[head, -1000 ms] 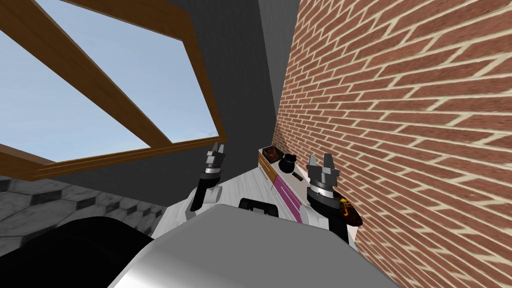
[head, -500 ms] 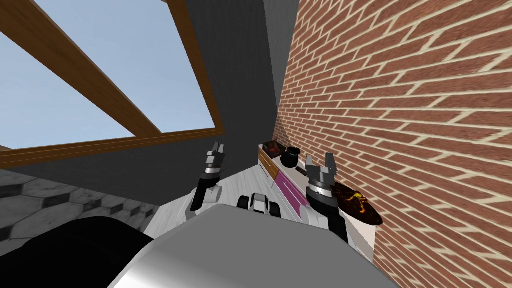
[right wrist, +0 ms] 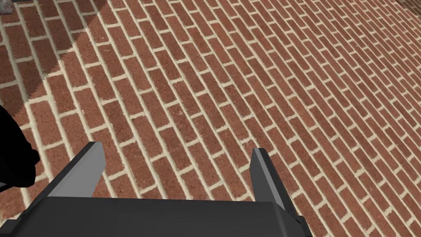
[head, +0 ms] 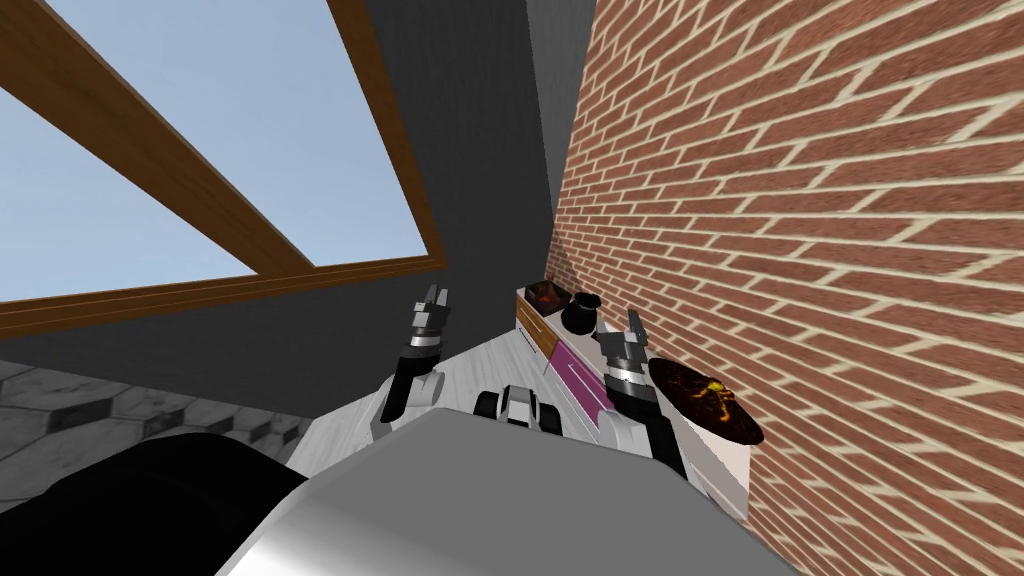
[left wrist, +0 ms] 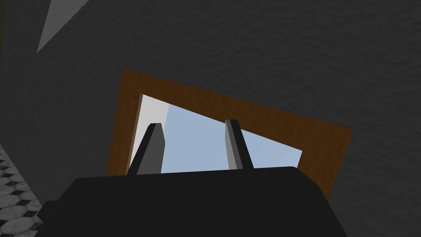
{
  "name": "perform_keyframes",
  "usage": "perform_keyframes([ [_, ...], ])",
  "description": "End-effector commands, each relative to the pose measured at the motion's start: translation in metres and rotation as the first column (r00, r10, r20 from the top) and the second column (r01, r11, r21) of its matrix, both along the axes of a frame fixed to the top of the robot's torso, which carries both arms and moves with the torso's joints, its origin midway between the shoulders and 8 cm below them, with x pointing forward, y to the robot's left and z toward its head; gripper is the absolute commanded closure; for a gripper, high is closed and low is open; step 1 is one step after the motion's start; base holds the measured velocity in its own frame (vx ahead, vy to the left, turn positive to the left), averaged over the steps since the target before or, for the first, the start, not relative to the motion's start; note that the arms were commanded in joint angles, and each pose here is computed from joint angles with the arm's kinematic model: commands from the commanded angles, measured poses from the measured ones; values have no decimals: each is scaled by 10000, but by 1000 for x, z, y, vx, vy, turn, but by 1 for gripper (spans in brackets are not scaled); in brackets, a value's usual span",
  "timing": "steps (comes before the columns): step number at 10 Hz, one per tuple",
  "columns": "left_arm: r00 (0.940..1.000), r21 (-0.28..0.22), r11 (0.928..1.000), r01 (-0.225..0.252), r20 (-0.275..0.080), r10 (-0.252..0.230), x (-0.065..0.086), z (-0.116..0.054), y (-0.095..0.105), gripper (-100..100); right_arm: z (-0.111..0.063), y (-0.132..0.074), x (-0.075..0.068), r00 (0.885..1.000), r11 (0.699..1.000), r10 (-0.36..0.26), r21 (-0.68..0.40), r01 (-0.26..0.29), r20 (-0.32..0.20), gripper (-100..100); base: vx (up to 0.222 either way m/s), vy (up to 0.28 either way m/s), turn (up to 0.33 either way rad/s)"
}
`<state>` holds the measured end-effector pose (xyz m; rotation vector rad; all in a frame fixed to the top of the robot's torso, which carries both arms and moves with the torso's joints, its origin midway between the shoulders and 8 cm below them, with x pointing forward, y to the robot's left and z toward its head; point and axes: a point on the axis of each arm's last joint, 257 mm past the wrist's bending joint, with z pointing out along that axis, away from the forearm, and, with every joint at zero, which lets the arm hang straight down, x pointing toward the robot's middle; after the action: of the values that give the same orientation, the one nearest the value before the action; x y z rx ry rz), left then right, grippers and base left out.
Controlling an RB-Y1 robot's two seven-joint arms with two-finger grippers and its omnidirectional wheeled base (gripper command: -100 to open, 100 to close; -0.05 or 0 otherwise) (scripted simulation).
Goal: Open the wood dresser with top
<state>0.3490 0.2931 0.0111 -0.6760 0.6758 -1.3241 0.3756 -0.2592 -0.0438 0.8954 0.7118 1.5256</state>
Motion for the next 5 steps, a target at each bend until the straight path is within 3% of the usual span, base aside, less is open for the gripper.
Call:
perform_keyframes([
  [1, 10000, 0, 10000, 0, 0, 0, 0, 0, 0, 0, -35, 0, 21, 9923, 9910, 751, 1183, -632, -990, -100, 14, 31, -64],
  [2, 10000, 0, 10000, 0, 0, 0, 0, 0, 0, 0, -37, -1, 22, 9910, 9886, 836, 1335, -693, -1047, -100, 9, 25, -20],
  [3, 10000, 0, 10000, 0, 0, 0, 0, 0, 0, 0, -56, 0, 31, 9814, 9759, 1207, 1988, -899, -1492, -100, 10, 24, -40],
  [4, 10000, 0, 10000, 0, 0, 0, 0, 0, 0, 0, -58, 0, 32, 9801, 9736, 1264, 2085, -930, -1530, -100, 9, 19, -28],
  [5, 10000, 0, 10000, 0, 0, 0, 0, 0, 0, 0, -79, 1, 41, 9656, 9537, 1672, 2811, -1072, -1991, -100, 14, 19, -52],
])
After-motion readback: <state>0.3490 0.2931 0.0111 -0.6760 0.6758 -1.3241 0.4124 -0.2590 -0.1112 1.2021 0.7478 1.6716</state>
